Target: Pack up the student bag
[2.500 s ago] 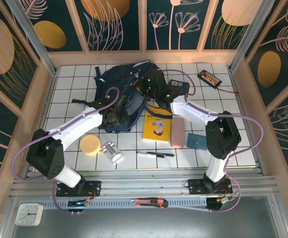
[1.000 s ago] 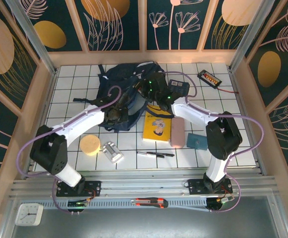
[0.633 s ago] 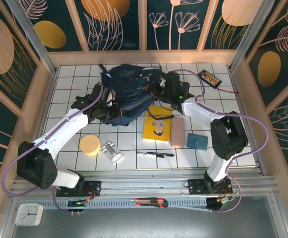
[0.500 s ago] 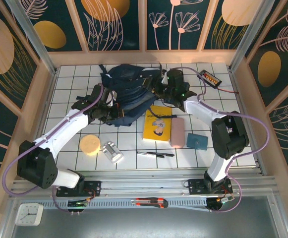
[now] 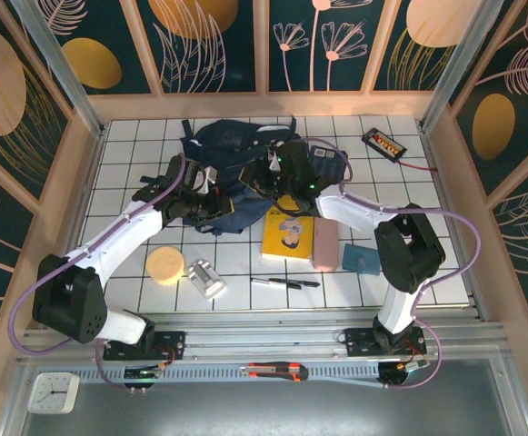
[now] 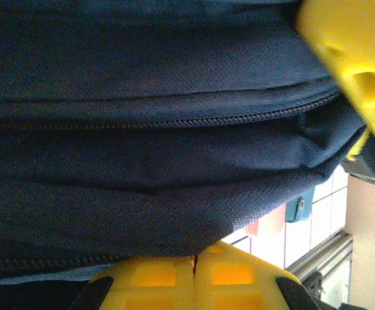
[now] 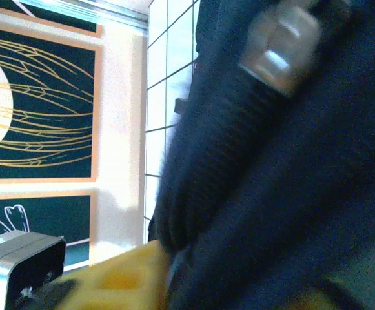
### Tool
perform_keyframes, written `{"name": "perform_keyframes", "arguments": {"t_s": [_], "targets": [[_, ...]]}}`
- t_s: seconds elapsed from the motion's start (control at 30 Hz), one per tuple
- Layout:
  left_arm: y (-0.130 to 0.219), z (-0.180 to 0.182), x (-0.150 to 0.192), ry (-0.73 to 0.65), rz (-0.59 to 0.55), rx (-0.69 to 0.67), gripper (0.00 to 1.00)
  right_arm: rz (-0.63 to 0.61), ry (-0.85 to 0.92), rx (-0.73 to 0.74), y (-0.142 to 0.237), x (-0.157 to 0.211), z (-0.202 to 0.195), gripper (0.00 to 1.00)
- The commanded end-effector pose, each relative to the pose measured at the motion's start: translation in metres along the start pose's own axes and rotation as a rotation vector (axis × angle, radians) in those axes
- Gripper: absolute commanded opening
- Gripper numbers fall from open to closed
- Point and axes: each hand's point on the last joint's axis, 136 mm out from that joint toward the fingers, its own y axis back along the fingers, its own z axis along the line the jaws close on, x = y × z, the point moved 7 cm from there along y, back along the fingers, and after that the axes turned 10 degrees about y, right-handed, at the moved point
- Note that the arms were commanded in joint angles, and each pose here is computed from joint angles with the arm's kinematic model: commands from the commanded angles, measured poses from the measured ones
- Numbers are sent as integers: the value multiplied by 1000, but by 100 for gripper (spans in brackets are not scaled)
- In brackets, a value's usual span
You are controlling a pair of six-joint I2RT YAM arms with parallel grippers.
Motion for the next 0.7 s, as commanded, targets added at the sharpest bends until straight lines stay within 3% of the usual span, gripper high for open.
{"name": "perform_keyframes", "arguments": {"t_s": [0.0,0.13,0.3,0.47,0.67], "targets": [[5,-21,6,-61,90,123,0,-39,50,5,4,-7,7,0],[14,-8,7,-64,108,86,0,-72,133,110,25,-24,-14,0],[32,18,-5,-72,51,-85,0,-86,274,221,40,-42,-24,0],[47,49,-20,-148,-15,-476,0,-81,406,289,49,-48,-22,0],[51,93,-44,-171,-128,-831,0,-139,462,186,80,-66,-14,0]]}}
